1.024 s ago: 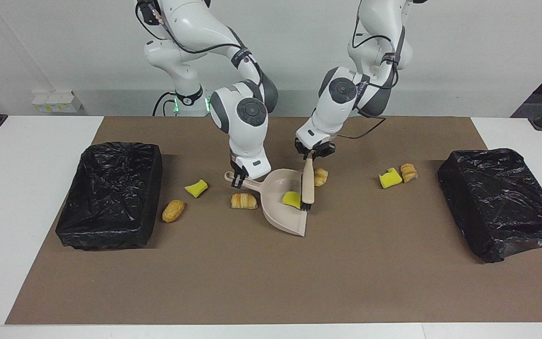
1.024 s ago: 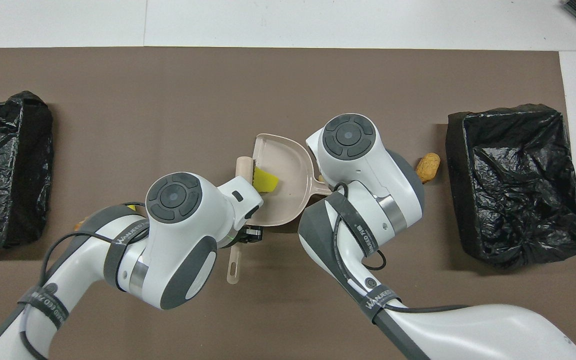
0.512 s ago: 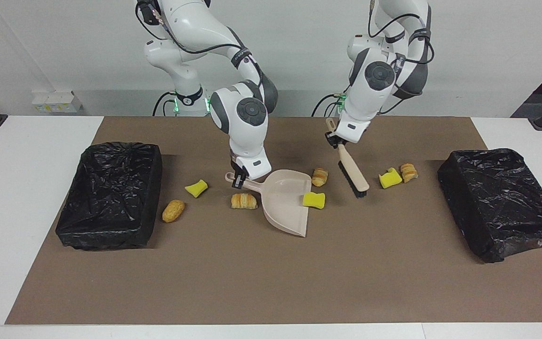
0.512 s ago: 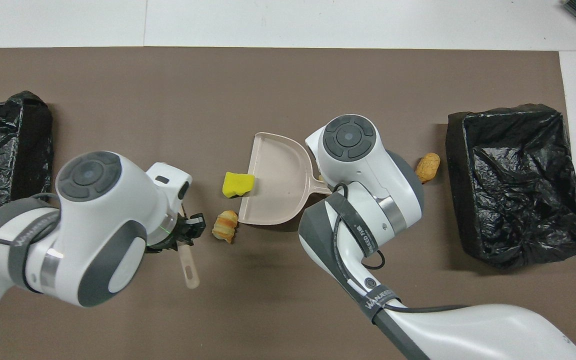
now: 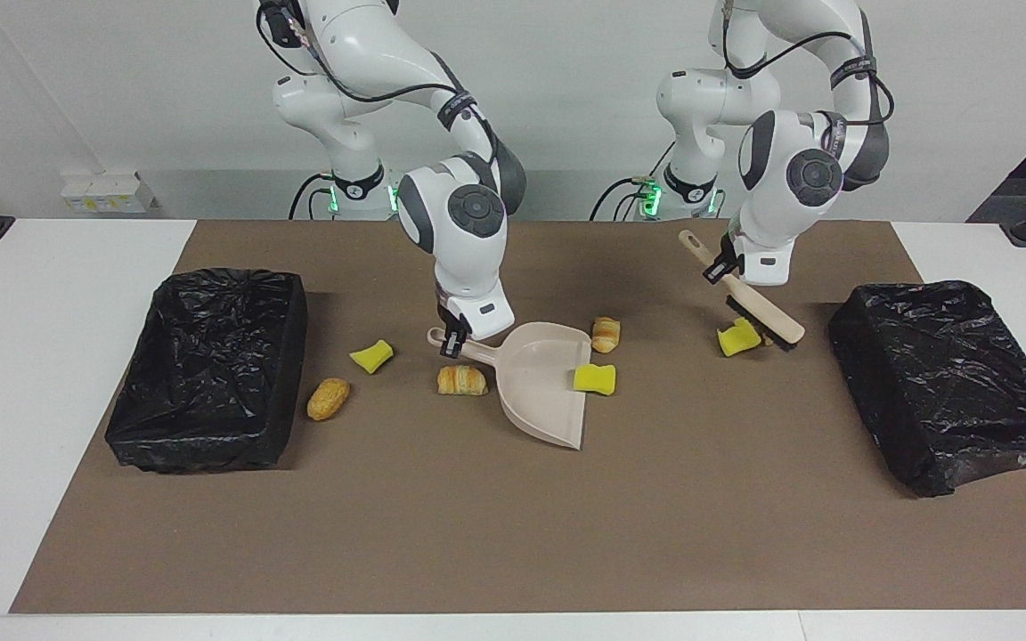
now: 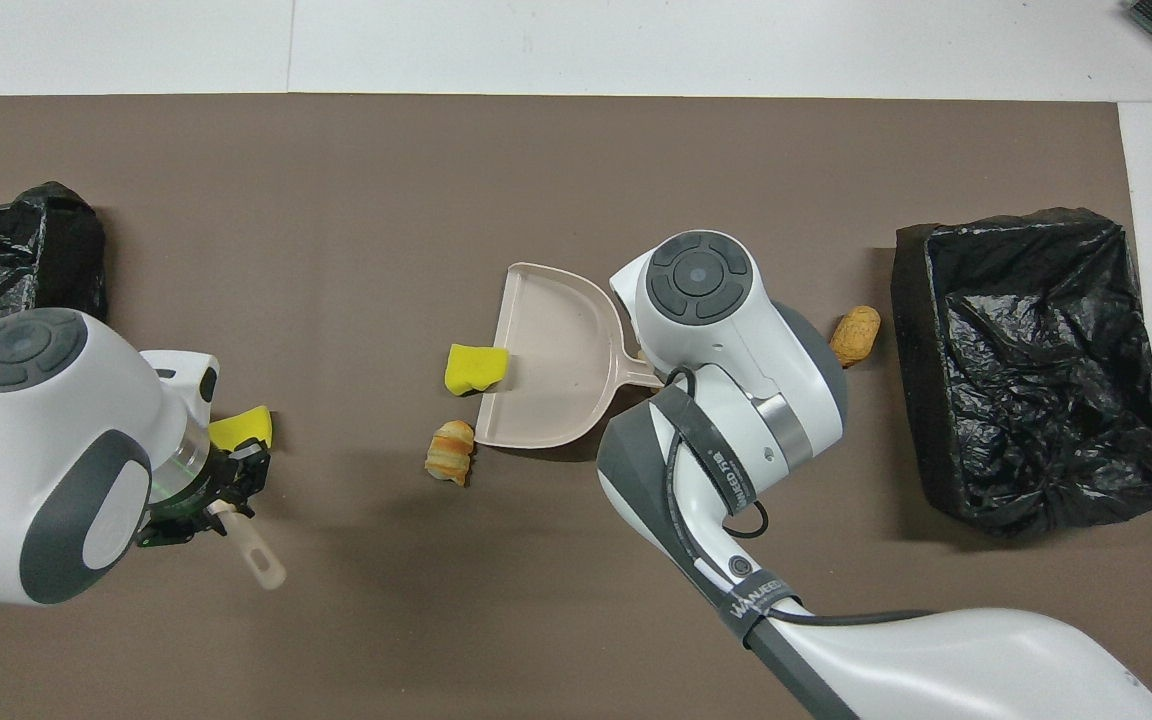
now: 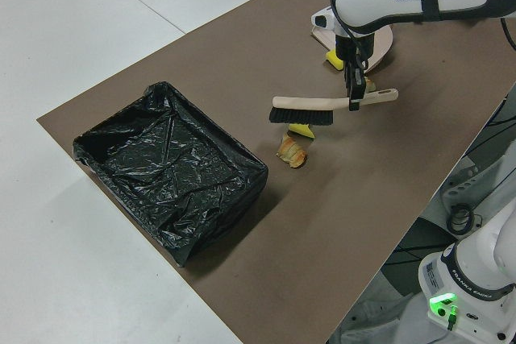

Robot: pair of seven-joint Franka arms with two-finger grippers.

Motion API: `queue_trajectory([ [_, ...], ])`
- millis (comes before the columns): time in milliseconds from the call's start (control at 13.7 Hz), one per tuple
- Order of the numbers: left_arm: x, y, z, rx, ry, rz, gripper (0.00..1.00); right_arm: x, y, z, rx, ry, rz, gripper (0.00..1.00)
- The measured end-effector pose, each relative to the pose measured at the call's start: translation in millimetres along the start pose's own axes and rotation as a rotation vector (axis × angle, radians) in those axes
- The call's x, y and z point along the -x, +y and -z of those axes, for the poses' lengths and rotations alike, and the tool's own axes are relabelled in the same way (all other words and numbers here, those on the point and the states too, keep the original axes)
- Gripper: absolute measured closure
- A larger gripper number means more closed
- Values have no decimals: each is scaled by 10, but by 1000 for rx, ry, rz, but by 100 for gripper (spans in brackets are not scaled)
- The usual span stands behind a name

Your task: Sweep and dump trash in bin

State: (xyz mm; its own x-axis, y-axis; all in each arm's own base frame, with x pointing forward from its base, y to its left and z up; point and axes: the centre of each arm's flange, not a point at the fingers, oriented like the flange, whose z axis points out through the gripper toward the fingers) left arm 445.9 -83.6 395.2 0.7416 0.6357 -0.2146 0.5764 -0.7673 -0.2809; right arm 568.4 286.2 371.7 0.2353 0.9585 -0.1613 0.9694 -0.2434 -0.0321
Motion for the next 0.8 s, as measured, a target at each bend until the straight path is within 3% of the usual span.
queue_trajectory([
  [220, -99, -424, -213, -22, 22, 37, 74, -1, -1, 0, 0, 0, 0, 67],
  [439, -129, -716, -509, -9, 15, -38, 74, -4, -3, 1, 0, 0, 1, 67],
  [805, -105, -655, -661, 6, 32, -223, 74, -4, -3, 1, 0, 0, 1, 67],
])
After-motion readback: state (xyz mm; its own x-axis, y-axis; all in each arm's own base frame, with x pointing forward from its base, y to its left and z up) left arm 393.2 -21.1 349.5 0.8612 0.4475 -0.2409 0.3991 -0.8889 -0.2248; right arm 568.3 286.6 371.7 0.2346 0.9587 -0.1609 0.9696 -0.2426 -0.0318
